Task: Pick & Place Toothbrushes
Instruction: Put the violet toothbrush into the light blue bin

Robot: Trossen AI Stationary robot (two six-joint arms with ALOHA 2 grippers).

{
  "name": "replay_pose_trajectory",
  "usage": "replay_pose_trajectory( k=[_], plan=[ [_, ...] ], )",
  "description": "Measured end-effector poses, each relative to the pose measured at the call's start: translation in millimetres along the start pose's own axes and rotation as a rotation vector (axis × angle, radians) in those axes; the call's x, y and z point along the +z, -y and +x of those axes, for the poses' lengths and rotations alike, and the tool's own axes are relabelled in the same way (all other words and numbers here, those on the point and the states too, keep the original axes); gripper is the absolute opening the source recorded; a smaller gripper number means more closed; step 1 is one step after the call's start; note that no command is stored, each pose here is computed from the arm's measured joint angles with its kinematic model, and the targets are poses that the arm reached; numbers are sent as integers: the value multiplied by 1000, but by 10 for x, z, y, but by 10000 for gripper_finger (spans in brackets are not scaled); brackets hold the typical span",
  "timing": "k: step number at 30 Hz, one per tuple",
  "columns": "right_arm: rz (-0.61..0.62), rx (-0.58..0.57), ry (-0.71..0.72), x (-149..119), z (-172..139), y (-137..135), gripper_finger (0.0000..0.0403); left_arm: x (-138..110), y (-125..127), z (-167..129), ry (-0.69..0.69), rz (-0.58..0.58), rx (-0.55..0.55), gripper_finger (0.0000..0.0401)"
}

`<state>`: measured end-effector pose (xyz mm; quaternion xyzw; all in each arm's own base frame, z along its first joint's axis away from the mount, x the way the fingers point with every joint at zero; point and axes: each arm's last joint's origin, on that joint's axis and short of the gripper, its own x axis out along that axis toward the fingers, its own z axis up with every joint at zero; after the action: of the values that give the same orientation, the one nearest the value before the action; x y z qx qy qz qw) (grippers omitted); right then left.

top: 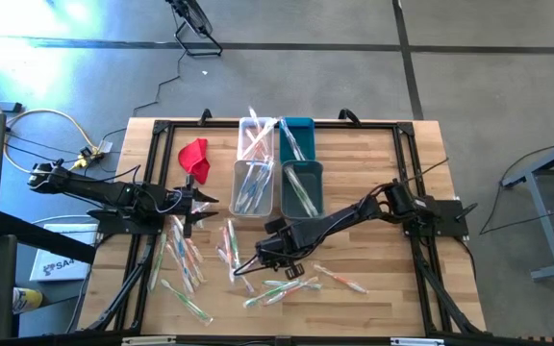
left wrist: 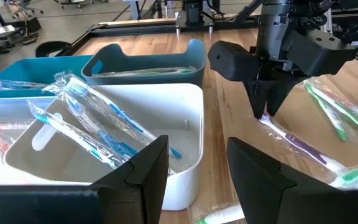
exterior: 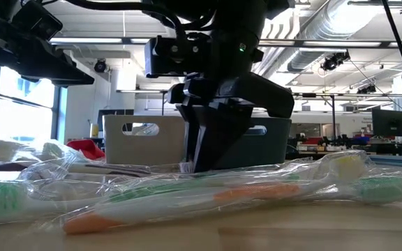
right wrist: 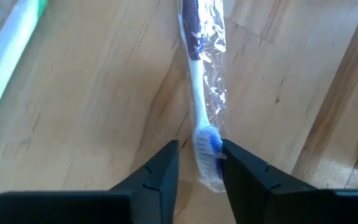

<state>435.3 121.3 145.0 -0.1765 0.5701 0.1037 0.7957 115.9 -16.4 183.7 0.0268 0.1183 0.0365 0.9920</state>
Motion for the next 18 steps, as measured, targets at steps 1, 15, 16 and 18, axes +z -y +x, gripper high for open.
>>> replay_pose_trajectory(
  k=[1,15,16,18],
  plan=[
    [-3,-1,0,0,1,3,97,0,0,0,0,0,0,159],
    [-12,-5,-16,-18,-9,34,18,0,0,0,0,0,0,159],
    [-14,-4,-20,-23,-9,34,12,0,0,0,0,0,0,159],
    [-31,-2,-31,-32,-13,25,6,0,0,0,0,0,0,159]
  ],
)
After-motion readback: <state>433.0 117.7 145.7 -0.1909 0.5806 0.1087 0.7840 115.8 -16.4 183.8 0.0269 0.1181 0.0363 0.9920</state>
